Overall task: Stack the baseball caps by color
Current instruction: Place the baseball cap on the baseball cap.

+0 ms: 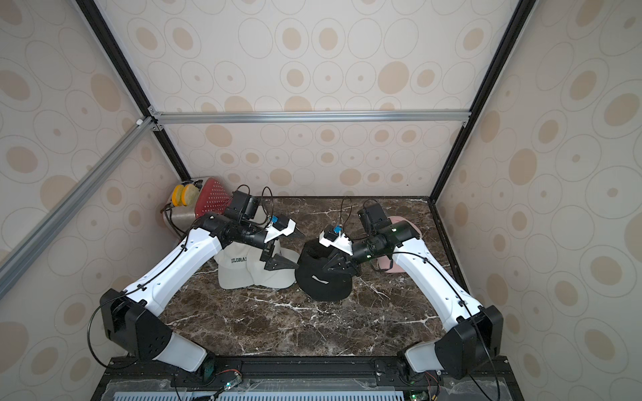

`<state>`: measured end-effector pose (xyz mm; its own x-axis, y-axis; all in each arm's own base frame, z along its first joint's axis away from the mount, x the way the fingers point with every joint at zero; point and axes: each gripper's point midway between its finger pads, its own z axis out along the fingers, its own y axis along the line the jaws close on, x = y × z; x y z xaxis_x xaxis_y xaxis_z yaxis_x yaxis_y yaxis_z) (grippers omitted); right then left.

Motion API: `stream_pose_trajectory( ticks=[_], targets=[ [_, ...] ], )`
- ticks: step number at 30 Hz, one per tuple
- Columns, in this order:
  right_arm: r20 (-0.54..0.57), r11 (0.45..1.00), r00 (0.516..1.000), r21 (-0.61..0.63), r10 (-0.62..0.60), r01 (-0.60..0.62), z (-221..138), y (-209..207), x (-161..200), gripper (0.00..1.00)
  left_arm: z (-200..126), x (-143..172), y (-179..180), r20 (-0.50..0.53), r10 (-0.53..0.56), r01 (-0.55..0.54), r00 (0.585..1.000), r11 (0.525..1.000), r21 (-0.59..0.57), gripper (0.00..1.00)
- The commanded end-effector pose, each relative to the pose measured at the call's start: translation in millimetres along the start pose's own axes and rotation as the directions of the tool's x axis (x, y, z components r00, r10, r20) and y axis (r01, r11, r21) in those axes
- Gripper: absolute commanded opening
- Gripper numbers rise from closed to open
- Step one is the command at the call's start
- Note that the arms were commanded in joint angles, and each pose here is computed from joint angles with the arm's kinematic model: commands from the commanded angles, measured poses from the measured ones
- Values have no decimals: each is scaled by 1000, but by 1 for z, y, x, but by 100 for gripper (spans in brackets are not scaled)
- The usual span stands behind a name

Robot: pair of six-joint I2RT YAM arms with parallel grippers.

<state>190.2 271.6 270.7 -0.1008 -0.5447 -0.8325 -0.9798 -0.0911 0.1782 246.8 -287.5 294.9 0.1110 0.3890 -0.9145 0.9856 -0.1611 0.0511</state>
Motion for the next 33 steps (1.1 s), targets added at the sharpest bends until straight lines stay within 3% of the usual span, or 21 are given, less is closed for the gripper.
stream_pose_trajectory(
  ticks=[1,8,11,15,17,19,22,23,24,25,27,30,33],
  targets=[
    [8,998,999,-32,-50,50,1,9,-10,0,7,6,-11,-34,59,-58,998,998,27,99],
    [-2,996,998,-51,-70,69,5,14,-9,0,18,11,-7,-38,31,-28,999,997,65,95],
    [13,995,996,-53,-85,86,3,17,-12,0,24,20,-12,-68,19,-12,998,995,102,82],
    [28,993,993,-38,-114,115,1,20,-15,0,25,27,-18,-89,15,-3,996,991,137,63],
    [23,993,993,-24,-115,115,0,19,-13,0,23,24,-20,-77,29,-18,997,990,140,46],
    [14,994,994,-10,-109,109,1,16,-10,0,21,19,-22,-55,47,-39,997,989,139,14],
    [6,995,995,4,-96,96,2,12,-9,2,20,13,-22,-32,61,-57,998,992,114,6],
    [9,996,996,9,-94,93,1,11,-10,8,19,13,-21,-30,66,-62,997,993,105,0],
    [13,996,996,29,-84,83,-1,8,-11,19,18,13,-20,-27,70,-67,997,993,92,0],
    [28,996,996,43,-79,78,-3,6,-11,38,17,12,-21,-19,78,-76,997,993,86,0],
    [57,995,995,42,-88,85,-9,8,-8,56,12,8,-22,18,83,-84,996,993,82,0],
    [57,992,992,69,-114,110,-14,9,-2,67,0,-5,-27,125,77,-89,989,991,100,0],
    [39,989,990,72,-133,130,-12,11,7,69,-6,-13,-29,174,74,-94,982,990,108,0]
  ],
)
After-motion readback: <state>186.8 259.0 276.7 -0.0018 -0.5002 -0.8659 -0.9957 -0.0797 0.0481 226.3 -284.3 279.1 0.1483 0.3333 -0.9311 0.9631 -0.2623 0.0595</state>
